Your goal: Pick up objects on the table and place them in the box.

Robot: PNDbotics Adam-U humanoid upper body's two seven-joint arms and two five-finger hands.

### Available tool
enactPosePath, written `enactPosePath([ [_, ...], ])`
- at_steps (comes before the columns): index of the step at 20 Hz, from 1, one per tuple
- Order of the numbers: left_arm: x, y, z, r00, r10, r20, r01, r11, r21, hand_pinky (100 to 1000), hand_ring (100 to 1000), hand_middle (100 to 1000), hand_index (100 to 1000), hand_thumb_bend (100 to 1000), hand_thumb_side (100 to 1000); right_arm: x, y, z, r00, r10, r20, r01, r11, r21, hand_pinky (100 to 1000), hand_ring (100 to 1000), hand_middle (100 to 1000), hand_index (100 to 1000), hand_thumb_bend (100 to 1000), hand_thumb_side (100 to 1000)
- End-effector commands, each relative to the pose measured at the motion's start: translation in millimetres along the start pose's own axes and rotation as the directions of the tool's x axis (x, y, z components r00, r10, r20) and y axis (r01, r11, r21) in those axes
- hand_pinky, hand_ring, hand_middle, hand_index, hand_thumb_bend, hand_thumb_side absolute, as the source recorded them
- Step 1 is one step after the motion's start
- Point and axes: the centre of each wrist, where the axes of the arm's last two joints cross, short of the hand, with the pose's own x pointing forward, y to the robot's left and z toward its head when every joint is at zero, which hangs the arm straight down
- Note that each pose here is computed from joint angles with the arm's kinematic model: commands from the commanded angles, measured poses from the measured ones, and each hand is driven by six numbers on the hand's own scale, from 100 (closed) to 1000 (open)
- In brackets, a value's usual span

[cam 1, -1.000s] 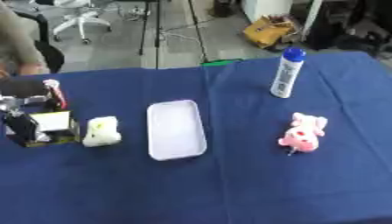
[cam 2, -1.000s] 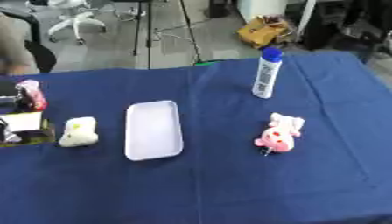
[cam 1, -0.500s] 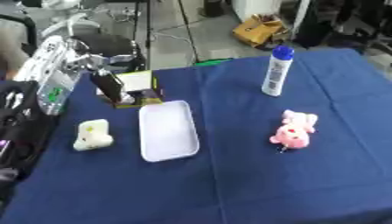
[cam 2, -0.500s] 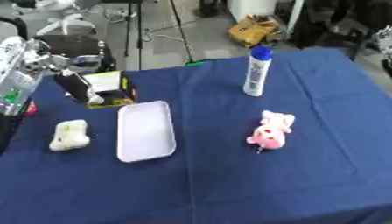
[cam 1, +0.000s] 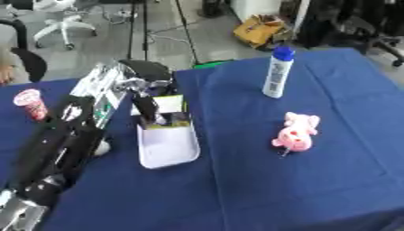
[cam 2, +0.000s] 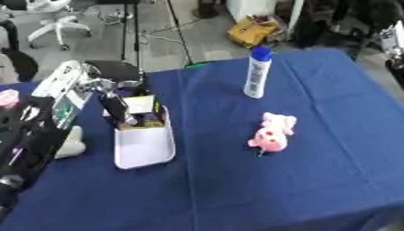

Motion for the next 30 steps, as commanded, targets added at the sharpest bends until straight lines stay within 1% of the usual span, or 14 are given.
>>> enactPosePath([
  [1, -4.9, 0.5, 0.2, 1.0, -0.03, -0.003, 0.03, 0.999, -0.011, 774, 674, 398, 469, 529, 325, 5.2, -4.1, -5.8, 1.0, 0.007, 0.027, -0.007, 1.0, -0.002, 789, 795, 782, 908, 296, 691],
  [7, -3.2, -13.7, -5.3, 1.0, -0.014, 0.011, 0.014, 1.0, 0.004, 774, 677, 416, 487, 557, 354, 5.2, -3.5, -5.8, 1.0, 0.004, 0.027, -0.004, 1.0, -0.001, 789, 795, 782, 908, 295, 690],
  [10, -2.3, -14.7, -6.0, 1.0, -0.02, 0.016, 0.02, 1.0, 0.015, 790, 724, 554, 611, 690, 499, 4.9, -3.4, -5.6, 1.0, 0.003, 0.026, -0.003, 1.0, 0.0, 789, 795, 782, 907, 295, 690],
  [11, -2.2, -14.6, -5.6, 1.0, -0.022, 0.015, 0.022, 0.999, 0.024, 813, 760, 681, 720, 769, 596, 4.9, -3.4, -5.6, 1.0, 0.002, 0.026, -0.002, 1.0, 0.0, 790, 795, 782, 908, 295, 690],
  [12, -2.7, -13.1, -3.8, 1.0, -0.019, 0.014, 0.018, 0.998, 0.053, 837, 791, 750, 769, 839, 667, 4.8, -3.4, -5.4, 1.0, 0.003, 0.025, -0.003, 1.0, 0.001, 790, 795, 782, 908, 295, 689],
  [13, -3.1, -12.5, -2.2, 1.0, -0.016, 0.012, 0.015, 0.997, 0.077, 837, 791, 750, 769, 839, 667, 4.7, -3.5, -5.3, 1.0, 0.003, 0.025, -0.003, 1.0, 0.001, 790, 795, 782, 908, 295, 689],
  [14, -4.0, -11.3, 0.1, 1.0, -0.01, 0.007, 0.009, 0.995, 0.104, 870, 838, 811, 825, 925, 790, 4.5, -3.5, -5.2, 1.0, 0.003, 0.024, -0.003, 1.0, 0.001, 790, 795, 782, 908, 295, 689],
  [15, -4.6, -10.6, 2.0, 1.0, -0.005, 0.003, 0.005, 0.992, 0.123, 870, 838, 811, 825, 925, 790, 4.4, -3.6, -5.1, 1.0, 0.003, 0.024, -0.003, 1.0, 0.001, 790, 795, 782, 908, 295, 689],
  [19, -11.2, -5.8, 16.5, 0.998, 0.051, -0.035, -0.042, 0.974, 0.223, 921, 907, 889, 886, 950, 940, 3.9, -3.8, -4.7, 1.0, 0.003, 0.022, -0.003, 1.0, 0.0, 790, 795, 782, 908, 294, 689],
  [21, -13.3, -2.4, 26.3, 0.996, 0.078, -0.053, -0.06, 0.957, 0.284, 932, 915, 900, 894, 912, 982, 3.8, -3.6, -4.5, 1.0, 0.002, 0.021, -0.002, 1.0, 0.0, 790, 795, 782, 908, 294, 690],
  [22, -15.6, 1.4, 35.4, 0.992, 0.105, -0.063, -0.076, 0.931, 0.357, 924, 893, 887, 892, 797, 1000, 3.6, -3.8, -4.3, 1.0, 0.002, 0.02, -0.002, 1.0, -0.001, 791, 795, 782, 908, 294, 690],
  [24, -20.0, 5.4, 60.3, 0.979, 0.187, -0.078, -0.113, 0.823, 0.557, 887, 854, 875, 883, 746, 980, 3.3, -4.7, -3.8, 1.0, 0.005, 0.019, -0.005, 1.0, -0.004, 791, 795, 782, 908, 295, 689],
  [27, -27.4, -5.2, 100.9, 0.914, 0.406, -0.002, -0.209, 0.475, 0.855, 876, 849, 881, 886, 699, 946, 3.2, -5.4, -3.6, 1.0, 0.007, 0.018, -0.007, 1.0, -0.007, 791, 795, 782, 909, 295, 689],
  [30, -28.2, -17.8, 119.6, 0.849, 0.52, 0.1, -0.256, 0.238, 0.937, 851, 832, 874, 883, 609, 941, 3.4, -5.6, -4.0, 1.0, 0.008, 0.019, -0.008, 1.0, -0.006, 791, 795, 782, 909, 294, 688],
])
